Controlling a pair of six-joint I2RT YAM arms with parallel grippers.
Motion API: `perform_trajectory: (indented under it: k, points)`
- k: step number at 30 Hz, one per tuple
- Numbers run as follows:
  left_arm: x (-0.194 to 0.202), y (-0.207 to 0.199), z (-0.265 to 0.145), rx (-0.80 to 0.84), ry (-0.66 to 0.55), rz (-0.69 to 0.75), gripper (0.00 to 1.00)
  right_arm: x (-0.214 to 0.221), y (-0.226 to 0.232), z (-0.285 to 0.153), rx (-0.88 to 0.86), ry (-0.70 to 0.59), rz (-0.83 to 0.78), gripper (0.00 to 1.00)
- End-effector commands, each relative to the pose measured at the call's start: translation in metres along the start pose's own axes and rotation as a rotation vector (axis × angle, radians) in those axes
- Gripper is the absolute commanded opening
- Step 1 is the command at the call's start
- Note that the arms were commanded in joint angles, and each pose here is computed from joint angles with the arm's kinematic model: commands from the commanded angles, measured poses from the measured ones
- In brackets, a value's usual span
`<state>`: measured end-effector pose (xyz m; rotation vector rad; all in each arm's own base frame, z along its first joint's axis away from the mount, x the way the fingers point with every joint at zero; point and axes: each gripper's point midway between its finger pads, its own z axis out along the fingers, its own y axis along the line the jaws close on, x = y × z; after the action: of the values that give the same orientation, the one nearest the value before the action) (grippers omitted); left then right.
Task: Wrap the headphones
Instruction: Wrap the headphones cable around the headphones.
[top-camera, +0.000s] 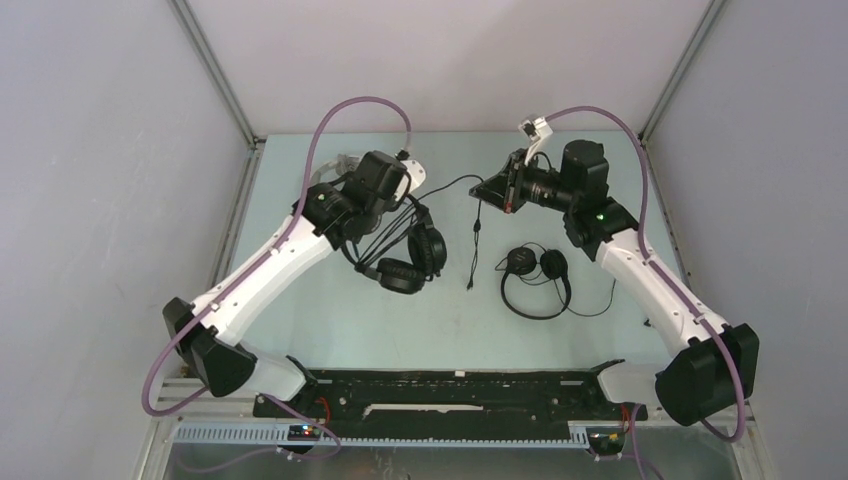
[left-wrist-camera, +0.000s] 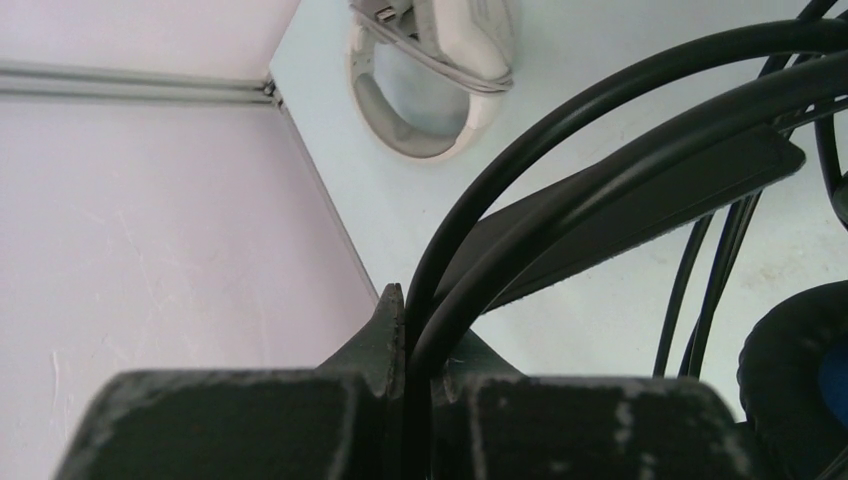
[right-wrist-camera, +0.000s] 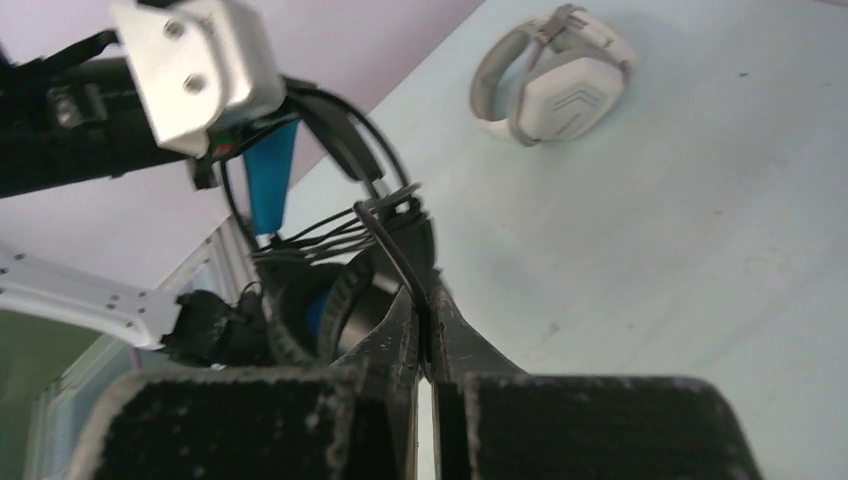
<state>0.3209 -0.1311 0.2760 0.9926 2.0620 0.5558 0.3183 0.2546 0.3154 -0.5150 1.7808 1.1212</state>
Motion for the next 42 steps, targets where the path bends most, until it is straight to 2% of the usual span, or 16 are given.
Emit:
perform_trajectory:
  k: [1,10,16,27,35,42]
  points:
    - [-0.02,0.044,-0.022,-0.15,-0.046,-0.198,0.0,-0.019,0.053,-0.008,-0.164,-0.014,0.01,0.0]
    - [-0.022,0.061,-0.015,-0.188,0.013,-0.383,0.0,-0.013,0.102,0.003,-0.33,0.02,0.092,0.0]
    - [-0.018,0.076,-0.016,-0.165,-0.024,-0.561,0.0,-0.01,0.114,0.004,-0.344,0.024,0.089,0.0]
    - [-0.023,0.083,-0.013,-0.174,-0.067,-0.732,0.0,-0.006,0.144,0.025,-0.413,0.002,0.107,0.0]
    - [-0.043,0.083,-0.019,-0.124,-0.23,-0.964,0.0,-0.016,0.128,0.04,-0.309,-0.07,0.128,0.0]
    - [-0.056,0.089,-0.029,-0.105,-0.339,-1.126,0.0,-0.017,0.122,0.048,-0.22,-0.121,0.057,0.04]
